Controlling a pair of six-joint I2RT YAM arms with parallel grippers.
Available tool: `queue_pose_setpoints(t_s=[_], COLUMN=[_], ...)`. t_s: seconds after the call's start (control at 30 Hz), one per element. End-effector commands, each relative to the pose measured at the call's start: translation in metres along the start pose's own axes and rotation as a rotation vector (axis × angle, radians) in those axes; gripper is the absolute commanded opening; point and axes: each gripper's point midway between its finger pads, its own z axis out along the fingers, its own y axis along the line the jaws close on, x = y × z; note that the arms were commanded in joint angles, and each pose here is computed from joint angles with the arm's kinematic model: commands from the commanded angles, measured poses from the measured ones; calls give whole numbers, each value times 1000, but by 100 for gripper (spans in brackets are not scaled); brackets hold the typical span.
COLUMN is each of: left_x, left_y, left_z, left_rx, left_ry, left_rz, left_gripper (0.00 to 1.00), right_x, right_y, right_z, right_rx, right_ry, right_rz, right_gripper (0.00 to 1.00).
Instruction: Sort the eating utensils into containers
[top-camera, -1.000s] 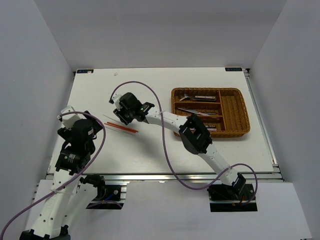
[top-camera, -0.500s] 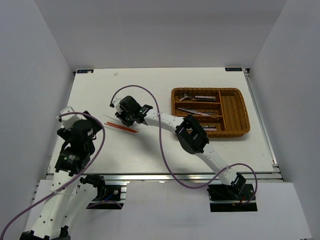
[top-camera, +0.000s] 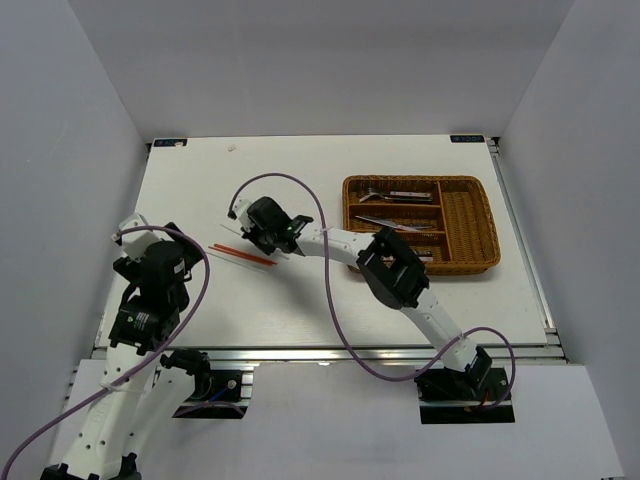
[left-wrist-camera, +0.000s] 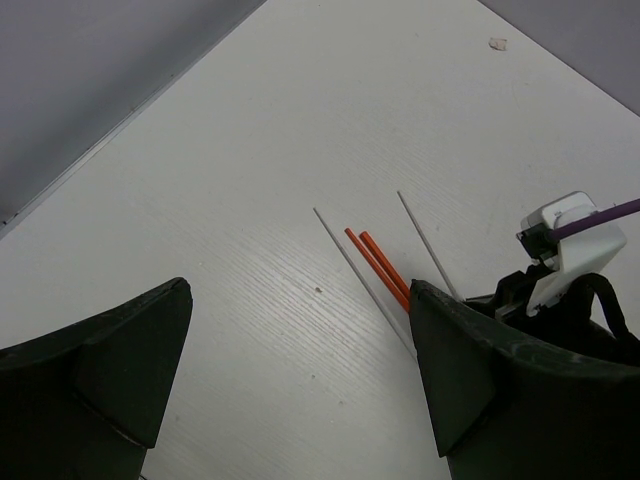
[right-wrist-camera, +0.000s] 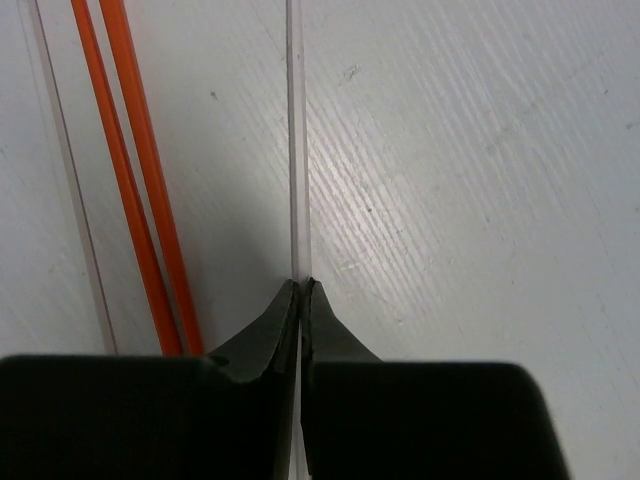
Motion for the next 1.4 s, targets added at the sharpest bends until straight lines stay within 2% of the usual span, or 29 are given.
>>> queue_pose_setpoints(t_s=[0.0, 0.1, 0.2, 0.3, 0.4, 0.5, 0.57, 0.6, 0.63, 0.73, 0.77, 0.83, 0.97, 1.1, 1.3, 1.37], left_x=[0, 1, 2, 1, 2, 1, 1, 1, 2, 1, -1, -1, 1, 0, -1, -2], left_y=[-1, -1, -1, -1, -1, -1, -1, -2, -2, -3, -3, -4, -7, -9, -10, -10], left_z=[0, 0, 0, 0, 0, -1, -1, -1, -1, -2, -3, -4, -4, -5, -8, -9], left_rx=[9, 10, 11, 15, 14, 19, 22, 28, 30, 42, 47, 56, 71, 85, 97, 102], left_ry=[-10, -10, -11, -13, -12, -16, -14, -15, -13, -18, -24, -27, -20, -22, -28, -35], left_rz=[-11, -12, -14, -17, -18, -21, -21, -24, -21, -28, -33, -36, -33, -33, -39, -44], left_gripper=[98, 98, 98, 98, 98, 98, 98, 98, 98, 98, 98, 98, 98, 98, 98, 98], right_x=[44, -13, -51, -69, -64, -27, 30, 44, 79, 142, 163, 175, 226, 248, 273, 265], right_y=[5, -8, -35, -69, -93, -141, -188, -202, -213, -275, -278, -297, -319, -328, -332, -331], right_z=[-10, -57, -105, -146, -181, -212, -232, -248, -258, -314, -323, -337, -361, -360, -358, -356], right_rx=[-17, 2, 34, 75, 120, 277, 463, 526, 592, 811, 834, 910, 1018, 1003, 1027, 1003], right_ry=[127, -14, -142, -215, -233, -187, -65, -33, 59, 122, 140, 92, 147, 131, 251, 220], right_rz=[17, 81, 179, 275, 321, 397, 423, 434, 444, 529, 554, 573, 629, 673, 676, 707], right_gripper=[0, 0, 0, 0, 0, 0, 0, 0, 0, 0, 0, 0, 0, 0, 0, 0])
